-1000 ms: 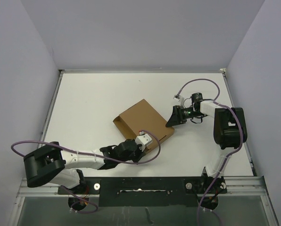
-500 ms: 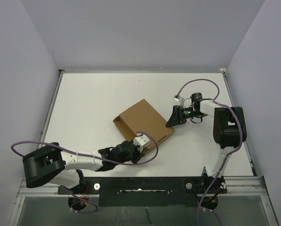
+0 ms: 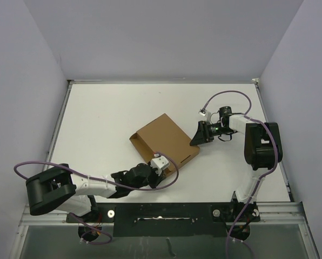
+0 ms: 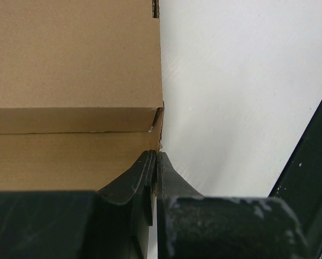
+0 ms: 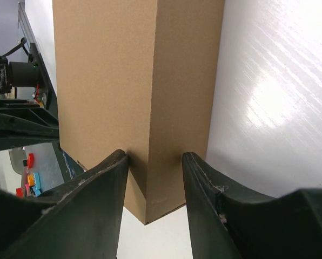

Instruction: Fold the paper box

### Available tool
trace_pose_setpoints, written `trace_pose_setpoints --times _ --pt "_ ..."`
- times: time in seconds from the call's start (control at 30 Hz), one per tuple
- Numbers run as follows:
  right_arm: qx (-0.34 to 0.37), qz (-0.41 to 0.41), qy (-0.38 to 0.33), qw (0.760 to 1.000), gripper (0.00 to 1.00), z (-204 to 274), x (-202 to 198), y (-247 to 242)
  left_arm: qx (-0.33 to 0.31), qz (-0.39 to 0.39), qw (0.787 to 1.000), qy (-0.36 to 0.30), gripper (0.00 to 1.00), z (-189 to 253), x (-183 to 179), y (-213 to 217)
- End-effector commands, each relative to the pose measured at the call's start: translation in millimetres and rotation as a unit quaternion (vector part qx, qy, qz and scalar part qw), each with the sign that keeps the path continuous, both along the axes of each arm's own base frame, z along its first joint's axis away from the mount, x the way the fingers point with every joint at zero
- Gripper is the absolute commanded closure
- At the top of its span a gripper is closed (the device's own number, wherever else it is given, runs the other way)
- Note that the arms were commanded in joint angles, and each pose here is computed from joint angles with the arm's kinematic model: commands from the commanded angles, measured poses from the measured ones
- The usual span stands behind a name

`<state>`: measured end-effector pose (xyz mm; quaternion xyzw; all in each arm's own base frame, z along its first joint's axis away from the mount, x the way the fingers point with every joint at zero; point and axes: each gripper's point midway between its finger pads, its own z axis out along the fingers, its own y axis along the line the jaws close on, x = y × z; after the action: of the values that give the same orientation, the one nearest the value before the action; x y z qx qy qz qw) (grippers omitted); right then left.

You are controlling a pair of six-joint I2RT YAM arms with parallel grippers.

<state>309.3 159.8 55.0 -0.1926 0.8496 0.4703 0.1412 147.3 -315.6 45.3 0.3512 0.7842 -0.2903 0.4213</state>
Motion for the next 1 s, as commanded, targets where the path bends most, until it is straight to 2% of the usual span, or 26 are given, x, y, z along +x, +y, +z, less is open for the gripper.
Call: trace_pose_setpoints --times 0.0,0.97 --pt "-0.065 -0.005 -0.026 0.998 0.57 -25 16 -17 -0.001 0.002 1.0 0.008 1.0 -6 -3 8" --pt "-0.066 -0.002 -0.02 0.998 0.58 -28 14 -15 -0.014 -0.011 1.0 0.004 1.0 -28 -9 14"
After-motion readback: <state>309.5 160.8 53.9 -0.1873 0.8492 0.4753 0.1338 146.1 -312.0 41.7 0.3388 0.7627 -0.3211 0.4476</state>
